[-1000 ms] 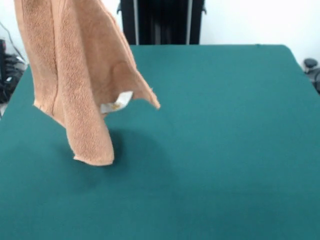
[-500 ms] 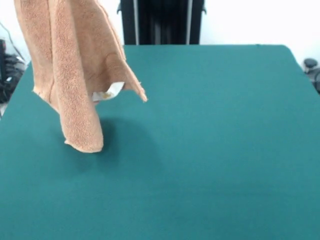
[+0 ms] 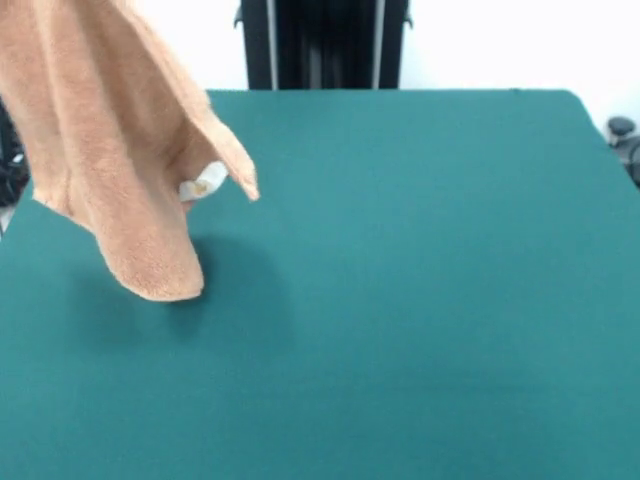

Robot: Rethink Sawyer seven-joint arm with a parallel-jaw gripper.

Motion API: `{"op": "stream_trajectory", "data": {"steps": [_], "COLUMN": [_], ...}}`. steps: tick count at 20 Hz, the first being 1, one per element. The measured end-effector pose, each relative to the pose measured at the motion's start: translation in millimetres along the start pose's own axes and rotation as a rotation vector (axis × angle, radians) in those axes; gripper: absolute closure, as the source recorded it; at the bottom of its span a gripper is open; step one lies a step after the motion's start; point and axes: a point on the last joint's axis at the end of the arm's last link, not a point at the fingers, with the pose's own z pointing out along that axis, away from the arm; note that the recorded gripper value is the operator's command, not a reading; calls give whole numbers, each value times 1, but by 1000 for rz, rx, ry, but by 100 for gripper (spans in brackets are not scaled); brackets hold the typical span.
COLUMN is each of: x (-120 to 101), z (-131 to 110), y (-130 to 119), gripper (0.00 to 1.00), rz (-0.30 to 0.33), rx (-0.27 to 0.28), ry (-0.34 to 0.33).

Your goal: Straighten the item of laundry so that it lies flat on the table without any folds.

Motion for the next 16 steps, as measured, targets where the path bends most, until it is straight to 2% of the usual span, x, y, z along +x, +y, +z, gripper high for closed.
{"op": "stream_trajectory", "data": {"steps": [3,6,13,16], "x": [-26,-60,-87,-87], "z": [23,57,88,93], "y": [-7,-14,-11,-3], "gripper": [100,100,100,100], "rz": [22,39,12,-10], "rx": [13,34,47,44], "ry": [-11,-46,-114,-134]}}
